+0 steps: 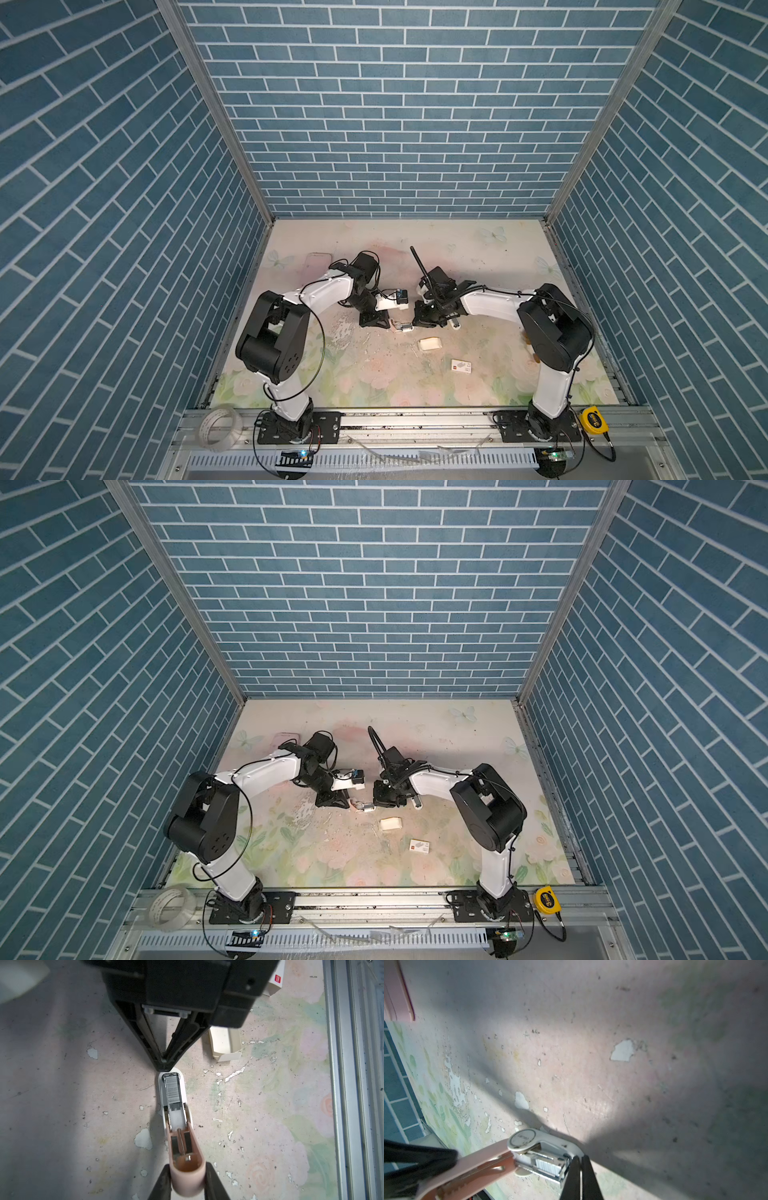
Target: Load the staples into the stapler
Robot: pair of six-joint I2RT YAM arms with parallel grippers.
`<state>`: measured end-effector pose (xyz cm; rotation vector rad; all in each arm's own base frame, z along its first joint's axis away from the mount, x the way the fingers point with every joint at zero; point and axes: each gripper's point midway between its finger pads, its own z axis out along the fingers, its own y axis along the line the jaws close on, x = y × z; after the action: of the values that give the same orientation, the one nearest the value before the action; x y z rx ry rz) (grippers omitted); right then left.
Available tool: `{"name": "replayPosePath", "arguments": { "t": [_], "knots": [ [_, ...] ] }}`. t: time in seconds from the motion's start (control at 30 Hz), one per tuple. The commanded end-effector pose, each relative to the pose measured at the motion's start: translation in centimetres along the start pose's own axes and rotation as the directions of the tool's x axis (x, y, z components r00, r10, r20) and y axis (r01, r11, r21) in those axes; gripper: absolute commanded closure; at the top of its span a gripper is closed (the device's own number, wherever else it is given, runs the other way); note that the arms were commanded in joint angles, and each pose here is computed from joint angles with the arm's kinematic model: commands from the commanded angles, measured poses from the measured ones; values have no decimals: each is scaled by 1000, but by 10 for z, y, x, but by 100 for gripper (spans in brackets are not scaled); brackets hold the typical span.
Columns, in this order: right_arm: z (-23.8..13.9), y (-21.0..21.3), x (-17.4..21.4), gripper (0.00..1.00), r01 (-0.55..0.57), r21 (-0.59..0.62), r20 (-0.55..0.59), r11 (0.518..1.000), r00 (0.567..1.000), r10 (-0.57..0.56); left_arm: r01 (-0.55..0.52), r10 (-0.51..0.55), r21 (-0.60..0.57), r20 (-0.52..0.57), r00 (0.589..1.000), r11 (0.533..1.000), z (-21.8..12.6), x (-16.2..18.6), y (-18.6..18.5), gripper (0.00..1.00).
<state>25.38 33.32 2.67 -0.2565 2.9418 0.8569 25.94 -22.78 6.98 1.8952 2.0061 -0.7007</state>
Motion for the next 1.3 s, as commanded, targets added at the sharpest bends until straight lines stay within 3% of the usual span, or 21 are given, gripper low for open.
{"name": "replayPosePath", "arguments": {
  "t": [0.0, 0.57, 1.27],
  "knots": [
    [7, -23, 18, 94, -22, 72, -59, 997, 998, 27, -7, 7, 21, 20, 1000, 1000, -1, -12, -7, 73],
    [10, -22, 18, 94, -17, 60, -64, 998, 998, 21, -22, 23, 31, -12, 1000, 999, 12, -21, -12, 68],
    [12, -20, 16, 94, -14, 48, -56, 999, 998, 16, 4, -8, -99, -37, 999, 995, 14, -13, 0, 66]
  ]
}}
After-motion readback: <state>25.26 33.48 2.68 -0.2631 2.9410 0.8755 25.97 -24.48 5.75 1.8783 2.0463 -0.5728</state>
